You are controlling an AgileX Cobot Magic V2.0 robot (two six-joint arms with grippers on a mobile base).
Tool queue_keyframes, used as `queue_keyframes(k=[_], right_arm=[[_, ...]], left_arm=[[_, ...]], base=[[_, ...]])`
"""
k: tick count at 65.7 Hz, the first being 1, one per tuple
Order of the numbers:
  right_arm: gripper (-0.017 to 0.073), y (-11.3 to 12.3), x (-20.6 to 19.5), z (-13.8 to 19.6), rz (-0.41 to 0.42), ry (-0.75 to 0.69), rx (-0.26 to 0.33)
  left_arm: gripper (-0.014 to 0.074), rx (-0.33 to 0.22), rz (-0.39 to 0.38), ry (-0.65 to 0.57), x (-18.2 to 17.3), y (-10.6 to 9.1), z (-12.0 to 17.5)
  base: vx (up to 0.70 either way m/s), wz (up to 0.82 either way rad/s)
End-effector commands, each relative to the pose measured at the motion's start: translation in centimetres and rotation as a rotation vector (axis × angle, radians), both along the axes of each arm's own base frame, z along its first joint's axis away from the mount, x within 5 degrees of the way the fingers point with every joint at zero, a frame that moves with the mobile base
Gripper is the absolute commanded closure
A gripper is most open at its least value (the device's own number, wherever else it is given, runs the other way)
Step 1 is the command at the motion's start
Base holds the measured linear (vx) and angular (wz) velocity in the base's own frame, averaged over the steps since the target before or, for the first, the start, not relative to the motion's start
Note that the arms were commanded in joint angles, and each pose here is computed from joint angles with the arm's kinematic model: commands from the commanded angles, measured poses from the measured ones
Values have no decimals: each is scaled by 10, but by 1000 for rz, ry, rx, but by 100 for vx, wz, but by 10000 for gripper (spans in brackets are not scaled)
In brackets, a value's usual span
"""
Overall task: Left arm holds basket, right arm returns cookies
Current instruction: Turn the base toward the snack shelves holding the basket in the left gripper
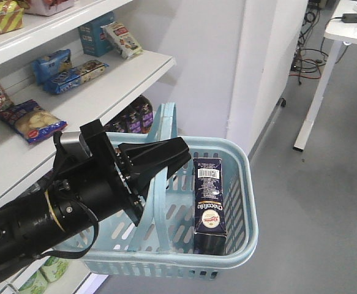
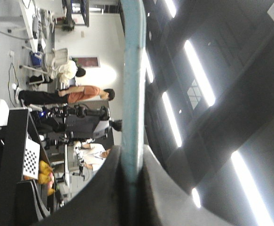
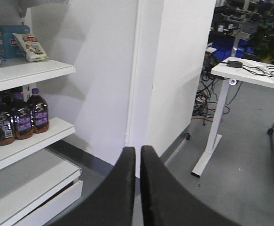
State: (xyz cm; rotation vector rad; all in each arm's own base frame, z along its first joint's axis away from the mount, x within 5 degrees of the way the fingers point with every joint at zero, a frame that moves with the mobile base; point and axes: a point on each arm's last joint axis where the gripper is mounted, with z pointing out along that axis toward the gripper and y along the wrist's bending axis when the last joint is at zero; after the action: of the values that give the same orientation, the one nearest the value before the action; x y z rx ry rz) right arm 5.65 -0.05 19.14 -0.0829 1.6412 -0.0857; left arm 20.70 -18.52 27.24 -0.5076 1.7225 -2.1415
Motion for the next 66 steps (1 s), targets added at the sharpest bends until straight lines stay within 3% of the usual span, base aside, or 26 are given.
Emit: queue_keyframes(k=[1, 66], right_arm=[[562, 0, 0, 2, 2, -70, -11], [562, 0, 0, 2, 2, -70, -11]], left_arm=[[596, -152, -21, -101, -6, 3, 30], [596, -152, -21, -101, -6, 3, 30]], base=[[7, 32], [6, 26]])
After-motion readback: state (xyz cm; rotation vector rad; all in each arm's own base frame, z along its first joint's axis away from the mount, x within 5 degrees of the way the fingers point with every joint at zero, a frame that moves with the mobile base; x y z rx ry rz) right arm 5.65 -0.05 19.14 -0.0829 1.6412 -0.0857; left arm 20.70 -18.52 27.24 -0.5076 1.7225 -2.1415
